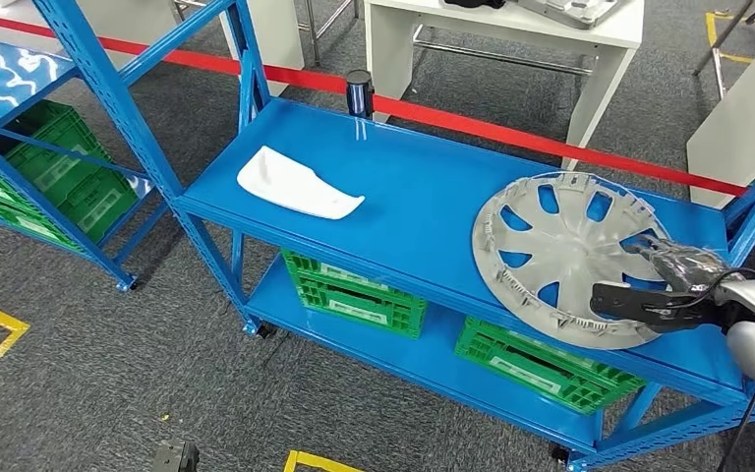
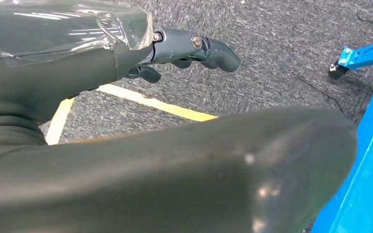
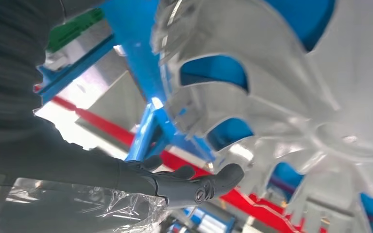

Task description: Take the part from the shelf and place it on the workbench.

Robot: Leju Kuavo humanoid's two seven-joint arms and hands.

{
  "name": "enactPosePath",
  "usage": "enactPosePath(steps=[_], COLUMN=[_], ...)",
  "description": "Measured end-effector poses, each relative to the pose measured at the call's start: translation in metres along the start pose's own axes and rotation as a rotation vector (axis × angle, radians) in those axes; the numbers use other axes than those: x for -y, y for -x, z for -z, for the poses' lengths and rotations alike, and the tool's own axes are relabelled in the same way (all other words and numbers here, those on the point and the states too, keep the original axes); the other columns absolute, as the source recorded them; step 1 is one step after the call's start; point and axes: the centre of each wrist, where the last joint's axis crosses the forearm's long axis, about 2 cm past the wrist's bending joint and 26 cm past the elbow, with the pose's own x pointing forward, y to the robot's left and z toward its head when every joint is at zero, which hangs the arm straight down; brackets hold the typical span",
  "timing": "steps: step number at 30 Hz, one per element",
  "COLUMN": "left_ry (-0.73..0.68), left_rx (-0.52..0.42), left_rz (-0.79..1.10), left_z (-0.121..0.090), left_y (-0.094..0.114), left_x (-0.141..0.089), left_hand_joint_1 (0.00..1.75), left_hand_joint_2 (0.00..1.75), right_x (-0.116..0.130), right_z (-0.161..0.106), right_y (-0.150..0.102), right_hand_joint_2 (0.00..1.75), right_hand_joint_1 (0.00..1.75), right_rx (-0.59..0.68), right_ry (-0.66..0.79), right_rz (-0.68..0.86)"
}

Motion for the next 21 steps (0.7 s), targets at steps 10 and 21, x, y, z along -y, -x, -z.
enactPosePath(steps=[10, 21], left_ry=[0.001, 0.004], left_rx=[0.001, -0.001], left_rz=[-0.003, 0.004], left_z=[0.001, 0.002], left_y=[-0.002, -0.003], left_x=[0.001, 0.002], left_hand_joint_1=[0.00, 0.00], left_hand_joint_2=[0.00, 0.00], right_x=[-0.008, -0.017], right_z=[0.002, 0.002], right_y=[0.000, -0.004], right_hand_joint_2=[1.75, 1.75], right_hand_joint_1=[0.00, 0.00], right_rx=[0.006, 0.029], right_ry=[-0.044, -0.073], right_rz=[-0.018, -0.012])
